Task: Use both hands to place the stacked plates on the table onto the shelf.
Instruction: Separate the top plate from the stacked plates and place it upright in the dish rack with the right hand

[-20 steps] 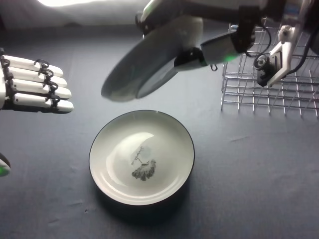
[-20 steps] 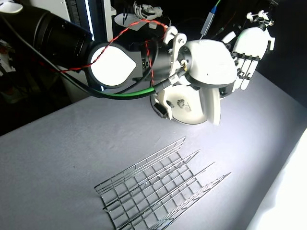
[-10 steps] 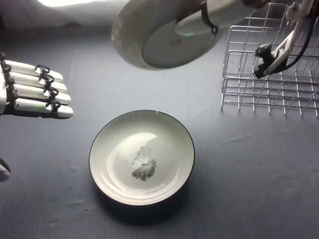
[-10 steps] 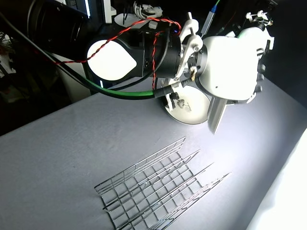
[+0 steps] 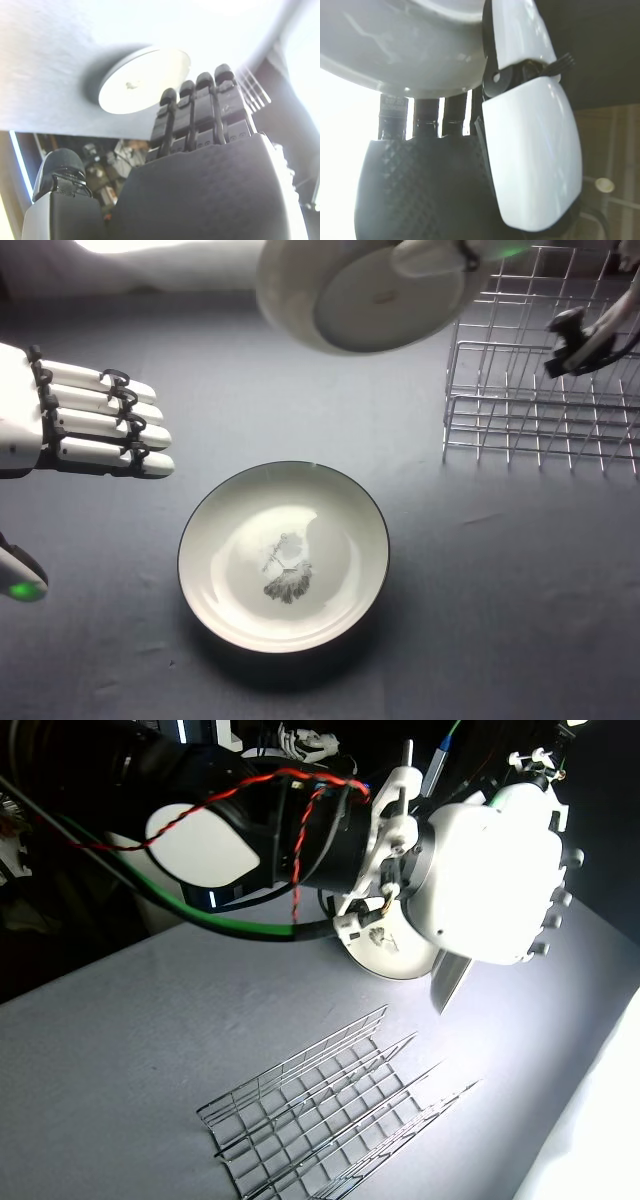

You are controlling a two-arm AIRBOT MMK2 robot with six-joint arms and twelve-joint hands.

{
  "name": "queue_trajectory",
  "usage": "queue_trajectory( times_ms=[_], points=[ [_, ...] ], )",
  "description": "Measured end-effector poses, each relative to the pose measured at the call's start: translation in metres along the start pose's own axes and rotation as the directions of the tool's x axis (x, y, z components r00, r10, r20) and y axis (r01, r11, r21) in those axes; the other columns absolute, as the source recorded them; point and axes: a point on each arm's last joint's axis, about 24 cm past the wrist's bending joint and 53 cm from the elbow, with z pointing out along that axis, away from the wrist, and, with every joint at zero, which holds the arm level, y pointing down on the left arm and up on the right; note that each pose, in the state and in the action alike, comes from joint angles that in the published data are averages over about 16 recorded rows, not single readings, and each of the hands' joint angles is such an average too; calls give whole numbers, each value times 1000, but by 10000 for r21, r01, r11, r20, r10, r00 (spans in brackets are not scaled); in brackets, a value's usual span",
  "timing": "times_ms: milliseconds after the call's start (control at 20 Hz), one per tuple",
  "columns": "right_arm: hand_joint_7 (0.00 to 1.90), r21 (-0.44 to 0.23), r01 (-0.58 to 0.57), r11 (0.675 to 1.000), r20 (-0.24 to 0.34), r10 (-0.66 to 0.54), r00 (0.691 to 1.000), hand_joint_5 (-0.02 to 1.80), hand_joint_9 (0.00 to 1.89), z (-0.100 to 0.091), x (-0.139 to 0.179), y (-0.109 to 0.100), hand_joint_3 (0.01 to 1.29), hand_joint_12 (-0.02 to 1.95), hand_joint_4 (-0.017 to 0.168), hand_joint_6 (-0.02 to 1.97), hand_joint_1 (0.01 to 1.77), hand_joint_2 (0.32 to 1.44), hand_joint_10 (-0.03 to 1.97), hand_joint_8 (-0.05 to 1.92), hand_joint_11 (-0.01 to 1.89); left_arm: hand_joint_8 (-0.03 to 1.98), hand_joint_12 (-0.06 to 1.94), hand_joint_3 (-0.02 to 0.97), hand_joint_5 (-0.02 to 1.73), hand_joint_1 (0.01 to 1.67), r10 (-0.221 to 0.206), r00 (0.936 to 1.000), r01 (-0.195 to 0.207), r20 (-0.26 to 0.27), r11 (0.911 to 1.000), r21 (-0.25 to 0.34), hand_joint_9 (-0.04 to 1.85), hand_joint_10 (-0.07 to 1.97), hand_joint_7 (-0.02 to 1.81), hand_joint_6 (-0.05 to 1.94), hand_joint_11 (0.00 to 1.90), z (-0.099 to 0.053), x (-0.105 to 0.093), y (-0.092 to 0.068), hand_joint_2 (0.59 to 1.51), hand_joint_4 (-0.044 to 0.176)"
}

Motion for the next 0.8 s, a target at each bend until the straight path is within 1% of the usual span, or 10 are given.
queue_trajectory(
  times_ms=[200, 450, 800],
  points=[
    [1041, 169, -75, 9998, 321, 70, 9995, 858, 1038, -8, -17, -5, 11, 1259, -8, 1049, 1372, 985, 1046, 842, 979, 12, 11, 21, 59, 14, 113, 9998, -111, 156, 9998, -137, 37, 9, 46, 20, 34, 2, -6, 3, 1036, 6],
    [1044, 370, -79, 9993, 677, 54, 9977, 863, 1036, -18, -36, -10, 10, 1250, -8, 1037, 1372, 986, 1038, 839, 990, 11, 11, 21, 59, 14, 225, 9993, -211, 296, 9988, -451, 43, 9, 52, 19, 37, 2, -12, 11, 1037, 6],
    [1049, 735, 96, 9972, 1079, -175, 9940, 871, 1042, -34, -59, -19, 10, 1228, -8, 1023, 1372, 986, 1013, 828, 1004, 12, 11, 21, 60, 14, 293, 9987, -258, 413, 9962, -831, 35, 9, 45, 19, 29, 2, -17, 19, 1037, 6]
  ],
)
